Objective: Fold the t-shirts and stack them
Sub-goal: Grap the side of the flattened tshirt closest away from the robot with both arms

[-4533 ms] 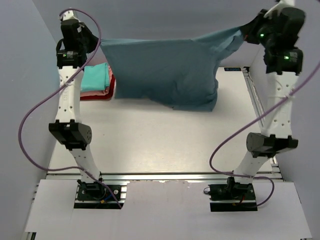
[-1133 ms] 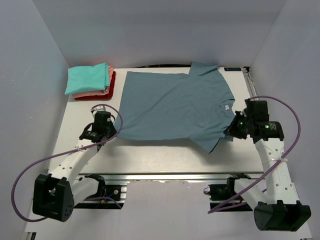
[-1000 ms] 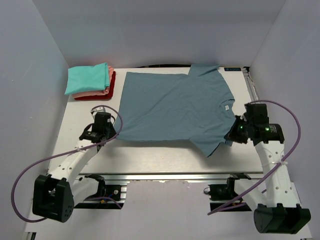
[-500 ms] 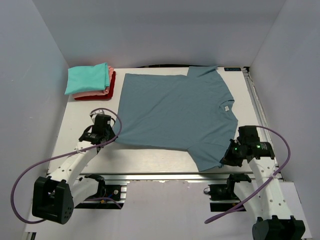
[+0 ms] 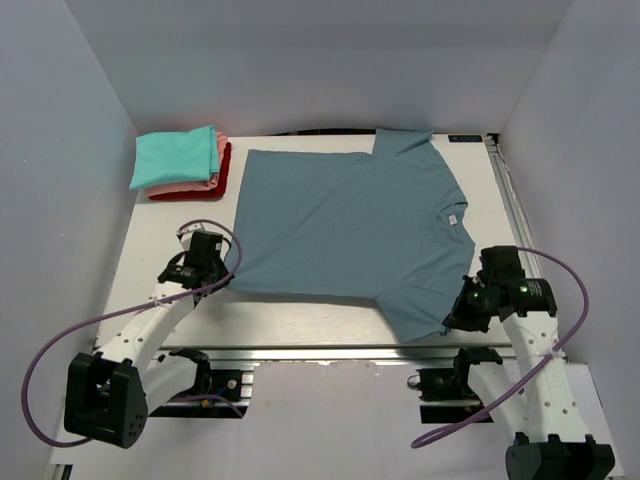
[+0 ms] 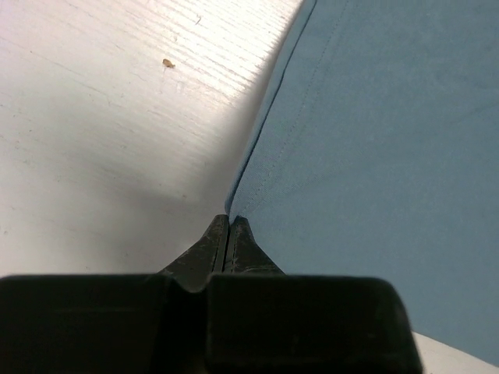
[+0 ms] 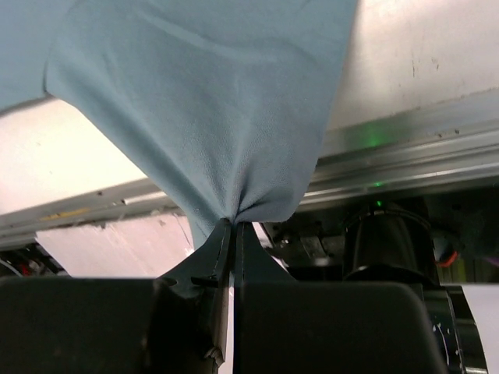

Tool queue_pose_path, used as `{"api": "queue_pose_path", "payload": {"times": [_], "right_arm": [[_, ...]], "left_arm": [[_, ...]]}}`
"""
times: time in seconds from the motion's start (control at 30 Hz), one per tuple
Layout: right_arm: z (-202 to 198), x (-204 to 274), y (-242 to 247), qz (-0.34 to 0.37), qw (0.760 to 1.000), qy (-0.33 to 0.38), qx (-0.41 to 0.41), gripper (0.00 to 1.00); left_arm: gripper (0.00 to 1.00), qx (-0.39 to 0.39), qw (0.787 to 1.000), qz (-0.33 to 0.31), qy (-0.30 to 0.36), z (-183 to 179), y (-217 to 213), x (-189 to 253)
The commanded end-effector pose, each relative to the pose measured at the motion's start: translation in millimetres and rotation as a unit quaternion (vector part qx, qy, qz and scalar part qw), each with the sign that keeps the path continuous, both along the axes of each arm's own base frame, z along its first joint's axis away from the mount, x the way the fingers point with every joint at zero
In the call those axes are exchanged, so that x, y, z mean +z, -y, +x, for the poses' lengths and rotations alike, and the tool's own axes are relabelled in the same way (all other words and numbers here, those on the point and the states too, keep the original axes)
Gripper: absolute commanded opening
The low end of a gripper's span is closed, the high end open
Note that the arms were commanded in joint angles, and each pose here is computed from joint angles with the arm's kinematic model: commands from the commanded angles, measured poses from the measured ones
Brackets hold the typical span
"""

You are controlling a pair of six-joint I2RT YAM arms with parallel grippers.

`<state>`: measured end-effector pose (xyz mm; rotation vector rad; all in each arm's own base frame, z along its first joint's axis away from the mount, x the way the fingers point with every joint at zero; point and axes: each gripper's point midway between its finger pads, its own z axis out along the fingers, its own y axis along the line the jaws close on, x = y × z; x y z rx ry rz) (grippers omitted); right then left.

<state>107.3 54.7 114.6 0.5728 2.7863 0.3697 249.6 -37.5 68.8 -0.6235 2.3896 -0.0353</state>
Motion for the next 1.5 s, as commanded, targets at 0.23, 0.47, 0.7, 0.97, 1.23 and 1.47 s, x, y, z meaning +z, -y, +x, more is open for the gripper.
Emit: {"api": "queue_pose_path", "payload": {"times": [0.23, 0.47, 0.7, 0.97, 1.23, 1.47], "right_arm": [[-19.3, -6.8, -0.2, -0.027, 0.995, -0.09, 0.033, 0.0], [-18.2, -5.8, 1.6, -0.041, 0.995, -0.084, 0.027, 0.0], [-1.9, -24.8, -0.6, -0.04, 0.998, -0.055, -0.009, 0.0], [-0.3, -29.1, 9.2, -0.072, 0.996, -0.057, -0.013, 0.0], [26.4, -16.0, 13.2, -0.092, 0.995, -0.028, -0.012, 0.0], [61.9, -5.9, 8.1, -0.094, 0.996, -0.009, -0.001, 0.0]], "left_arm": [[0.0, 0.015, 1.0, 0.001, -0.014, -1.4, -1.3, -8.1], [0.0, 0.019, 1.0, 0.0, -0.004, -1.2, -2.4, -1.7], [0.0, 0.017, 1.0, -0.002, -0.005, 0.2, -1.0, -2.8], [0.0, 0.025, 1.0, 0.005, 0.017, 6.3, -4.7, 11.1], [0.0, 0.023, 1.0, 0.013, 0.01, 18.7, -3.3, 3.7], [0.0, 0.03, 0.999, 0.02, 0.037, 48.8, -1.6, 17.4]]}}
